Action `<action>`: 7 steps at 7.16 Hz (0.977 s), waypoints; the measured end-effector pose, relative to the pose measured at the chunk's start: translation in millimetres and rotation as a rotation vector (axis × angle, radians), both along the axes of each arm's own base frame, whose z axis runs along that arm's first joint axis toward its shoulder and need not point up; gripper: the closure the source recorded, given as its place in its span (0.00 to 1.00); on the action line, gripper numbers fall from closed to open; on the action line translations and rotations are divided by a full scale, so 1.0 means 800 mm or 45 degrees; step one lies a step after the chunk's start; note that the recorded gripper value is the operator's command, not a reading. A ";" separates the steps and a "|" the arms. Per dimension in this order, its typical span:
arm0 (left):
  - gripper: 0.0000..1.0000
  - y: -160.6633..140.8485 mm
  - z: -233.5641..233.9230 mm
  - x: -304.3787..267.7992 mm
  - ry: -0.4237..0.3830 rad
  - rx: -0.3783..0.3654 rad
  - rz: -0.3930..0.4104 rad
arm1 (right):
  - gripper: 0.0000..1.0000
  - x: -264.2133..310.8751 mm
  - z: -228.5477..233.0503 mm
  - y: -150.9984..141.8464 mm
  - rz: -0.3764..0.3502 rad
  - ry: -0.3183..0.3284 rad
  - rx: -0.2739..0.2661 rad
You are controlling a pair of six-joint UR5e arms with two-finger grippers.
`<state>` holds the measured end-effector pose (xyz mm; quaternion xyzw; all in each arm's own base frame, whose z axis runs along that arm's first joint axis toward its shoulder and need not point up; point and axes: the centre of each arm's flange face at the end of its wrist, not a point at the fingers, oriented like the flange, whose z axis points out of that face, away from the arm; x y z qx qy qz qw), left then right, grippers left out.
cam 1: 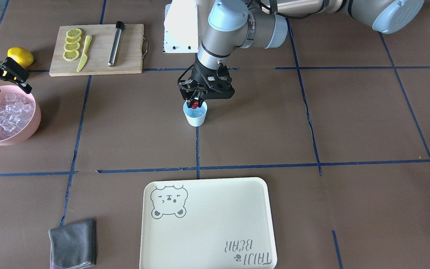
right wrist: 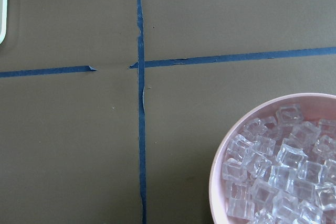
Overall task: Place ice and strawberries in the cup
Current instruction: 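Carry the strawberry with the left gripper over the blue cup, then open the left gripper to drop the strawberry into the cup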
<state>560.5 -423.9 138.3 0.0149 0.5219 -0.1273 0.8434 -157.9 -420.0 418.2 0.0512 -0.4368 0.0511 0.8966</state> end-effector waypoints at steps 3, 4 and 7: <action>0.01 0.000 0.003 -0.001 0.001 0.005 -0.005 | 0.00 0.000 0.002 0.000 0.001 0.003 -0.004; 0.01 -0.002 0.010 -0.010 -0.004 0.004 -0.013 | 0.00 0.000 0.004 0.000 0.001 0.005 -0.006; 0.01 -0.011 0.129 -0.139 -0.146 0.192 0.059 | 0.00 0.040 0.033 -0.008 -0.032 0.062 0.068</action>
